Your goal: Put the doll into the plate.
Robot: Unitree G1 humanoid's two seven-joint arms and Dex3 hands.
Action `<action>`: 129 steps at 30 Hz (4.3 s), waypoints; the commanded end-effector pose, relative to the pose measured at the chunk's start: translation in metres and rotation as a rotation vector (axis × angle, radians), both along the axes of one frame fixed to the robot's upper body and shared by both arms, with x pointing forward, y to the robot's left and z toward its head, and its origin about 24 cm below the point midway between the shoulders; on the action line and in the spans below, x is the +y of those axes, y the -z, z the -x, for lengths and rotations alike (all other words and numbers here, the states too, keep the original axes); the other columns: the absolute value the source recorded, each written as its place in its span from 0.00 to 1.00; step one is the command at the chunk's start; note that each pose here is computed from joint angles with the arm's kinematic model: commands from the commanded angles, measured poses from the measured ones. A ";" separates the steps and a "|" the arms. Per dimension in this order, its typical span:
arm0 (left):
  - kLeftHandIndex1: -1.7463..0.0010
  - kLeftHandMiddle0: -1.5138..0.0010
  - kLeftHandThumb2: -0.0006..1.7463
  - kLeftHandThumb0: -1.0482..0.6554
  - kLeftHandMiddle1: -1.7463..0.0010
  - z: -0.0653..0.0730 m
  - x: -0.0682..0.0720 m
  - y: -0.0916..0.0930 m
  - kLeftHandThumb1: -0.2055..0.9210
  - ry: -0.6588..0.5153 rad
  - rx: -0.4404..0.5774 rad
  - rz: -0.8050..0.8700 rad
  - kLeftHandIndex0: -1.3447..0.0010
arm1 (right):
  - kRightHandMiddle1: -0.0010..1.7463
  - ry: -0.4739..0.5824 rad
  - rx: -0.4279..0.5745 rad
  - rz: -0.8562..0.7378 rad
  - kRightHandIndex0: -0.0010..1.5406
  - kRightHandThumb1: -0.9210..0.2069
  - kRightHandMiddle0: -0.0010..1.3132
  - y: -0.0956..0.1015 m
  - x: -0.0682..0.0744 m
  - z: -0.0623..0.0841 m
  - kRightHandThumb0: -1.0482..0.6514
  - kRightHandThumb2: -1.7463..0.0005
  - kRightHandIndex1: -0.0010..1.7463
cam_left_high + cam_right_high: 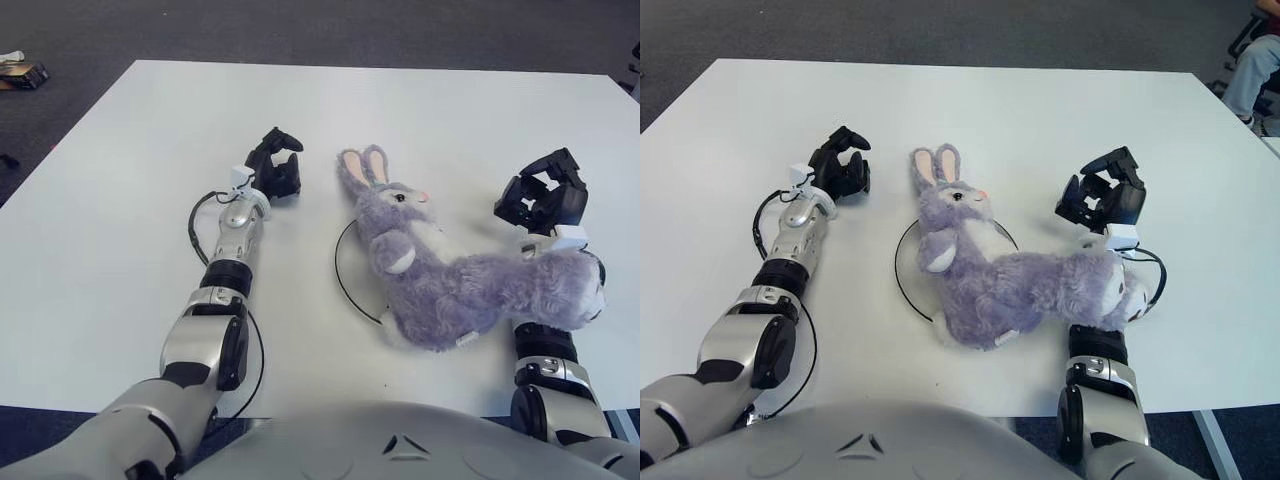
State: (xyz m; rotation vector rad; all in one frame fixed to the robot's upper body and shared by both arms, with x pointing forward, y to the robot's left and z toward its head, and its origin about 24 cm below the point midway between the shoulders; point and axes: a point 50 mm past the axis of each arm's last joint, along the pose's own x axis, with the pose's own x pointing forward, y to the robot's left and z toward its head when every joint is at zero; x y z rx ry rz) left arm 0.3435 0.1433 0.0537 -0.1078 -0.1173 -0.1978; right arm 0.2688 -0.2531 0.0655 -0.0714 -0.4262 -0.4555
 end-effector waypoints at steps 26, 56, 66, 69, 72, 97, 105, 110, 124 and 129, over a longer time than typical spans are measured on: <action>0.00 0.14 0.71 0.35 0.00 0.029 0.001 0.022 0.53 -0.016 0.080 -0.040 0.58 | 1.00 -0.084 0.447 -0.232 0.84 0.54 0.47 0.052 0.005 0.024 0.33 0.24 1.00; 0.00 0.13 0.70 0.35 0.00 0.032 0.003 0.024 0.53 -0.101 0.073 -0.054 0.59 | 1.00 -0.342 0.762 -0.372 0.82 0.45 0.41 0.059 0.005 0.012 0.35 0.32 1.00; 0.00 0.14 0.70 0.35 0.00 0.035 0.000 0.027 0.53 -0.128 0.089 -0.032 0.58 | 1.00 -0.352 0.767 -0.352 0.81 0.45 0.41 0.062 0.000 0.011 0.35 0.32 1.00; 0.00 0.14 0.71 0.35 0.00 0.036 -0.001 0.027 0.52 -0.143 0.098 -0.020 0.58 | 1.00 -0.355 0.773 -0.313 0.82 0.44 0.40 0.062 -0.002 0.010 0.35 0.32 1.00; 0.00 0.15 0.71 0.35 0.00 0.037 -0.002 0.027 0.52 -0.152 0.102 -0.014 0.58 | 1.00 -0.351 0.783 -0.260 0.82 0.43 0.40 0.061 -0.004 0.010 0.36 0.33 1.00; 0.00 0.14 0.70 0.35 0.00 0.040 0.000 0.027 0.53 -0.173 0.084 0.005 0.58 | 1.00 -0.353 0.757 -0.131 0.84 0.41 0.39 0.056 0.000 0.002 0.36 0.34 1.00; 0.00 0.13 0.71 0.35 0.00 0.039 0.004 0.027 0.52 -0.176 0.088 -0.007 0.58 | 1.00 -0.305 0.732 -0.129 0.84 0.41 0.39 0.060 0.006 0.000 0.36 0.34 1.00; 0.00 0.13 0.71 0.35 0.00 0.038 0.006 0.028 0.52 -0.171 0.102 -0.003 0.58 | 1.00 -0.267 0.675 -0.118 0.84 0.42 0.39 0.059 0.009 0.000 0.36 0.34 1.00; 0.00 0.14 0.70 0.35 0.00 0.035 0.005 0.029 0.53 -0.163 0.144 -0.006 0.59 | 1.00 -0.291 0.516 -0.154 0.83 0.43 0.40 0.062 0.015 0.001 0.36 0.33 1.00; 0.00 0.14 0.70 0.35 0.00 0.035 0.004 0.030 0.54 -0.160 0.149 -0.004 0.59 | 1.00 -0.319 0.498 -0.176 0.84 0.43 0.40 0.063 0.015 0.001 0.36 0.33 1.00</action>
